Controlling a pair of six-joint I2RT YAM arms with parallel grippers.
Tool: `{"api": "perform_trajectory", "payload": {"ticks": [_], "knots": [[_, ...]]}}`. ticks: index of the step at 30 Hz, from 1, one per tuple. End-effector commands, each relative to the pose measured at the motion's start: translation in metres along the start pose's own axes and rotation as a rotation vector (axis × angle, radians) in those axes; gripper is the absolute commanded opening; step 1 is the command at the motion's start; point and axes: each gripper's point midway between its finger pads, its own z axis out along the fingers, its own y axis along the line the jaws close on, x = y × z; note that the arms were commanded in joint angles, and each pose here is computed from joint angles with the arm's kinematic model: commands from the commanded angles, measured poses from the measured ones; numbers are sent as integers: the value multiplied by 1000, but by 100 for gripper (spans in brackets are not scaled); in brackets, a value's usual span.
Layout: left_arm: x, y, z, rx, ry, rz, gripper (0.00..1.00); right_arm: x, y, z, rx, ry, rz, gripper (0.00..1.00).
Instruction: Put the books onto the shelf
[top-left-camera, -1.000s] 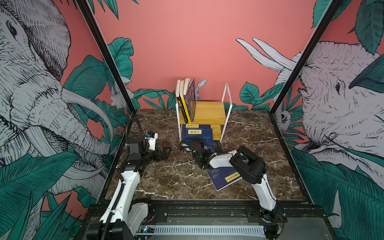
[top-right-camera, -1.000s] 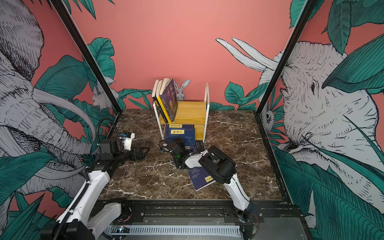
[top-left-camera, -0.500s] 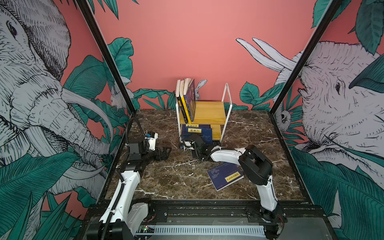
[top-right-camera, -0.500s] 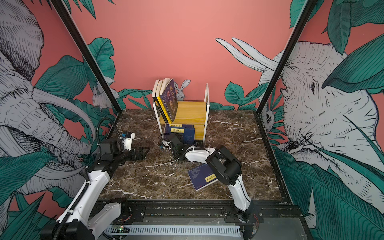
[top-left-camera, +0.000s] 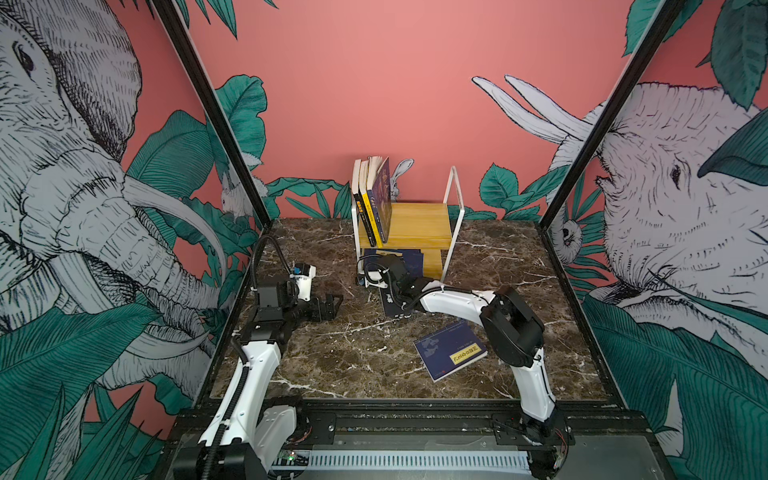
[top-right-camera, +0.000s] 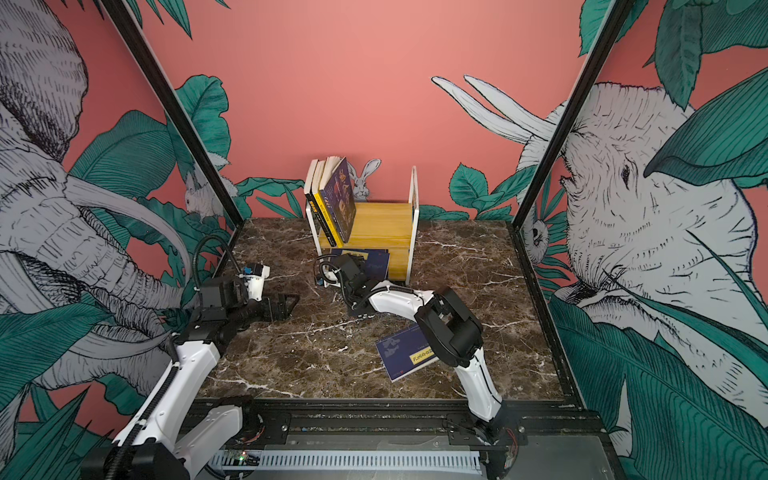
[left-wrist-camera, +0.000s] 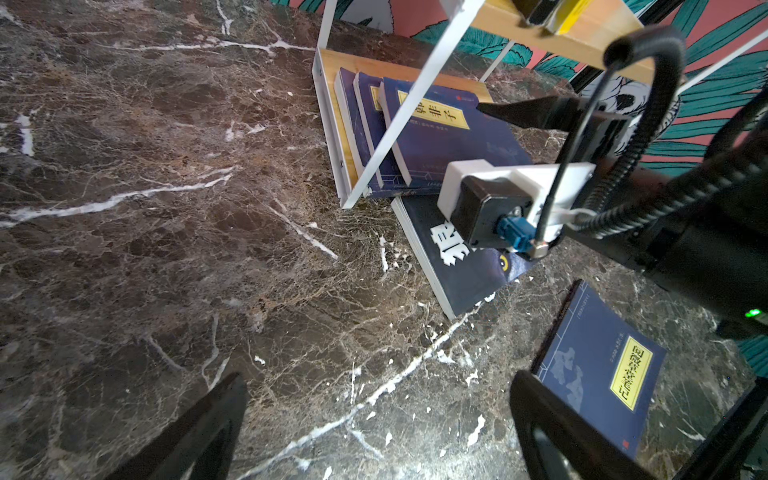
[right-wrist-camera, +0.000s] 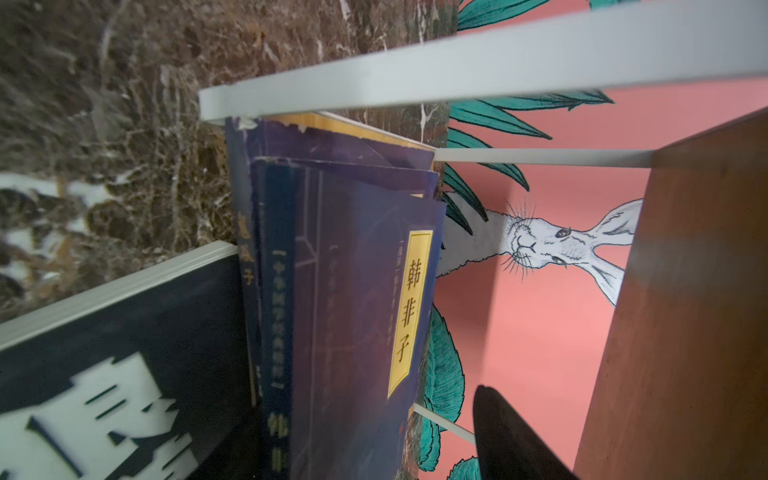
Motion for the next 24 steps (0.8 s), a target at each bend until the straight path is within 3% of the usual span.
{"api": "perform_trajectory", "payload": {"ticks": [1,6,16,24], "knots": [[1,1,-1,-7,4,20,99,-1,8,-7,-68,-17,5,77],[3,0,0,2,4,15,99,3,16,-23,-146,-44,19,83],[2,2,0,-3,0,9,99,18,20,-31,-175,5,-6,82],[2,1,1,2,-4,11,99,52,28,-44,-235,79,10,79]]}}
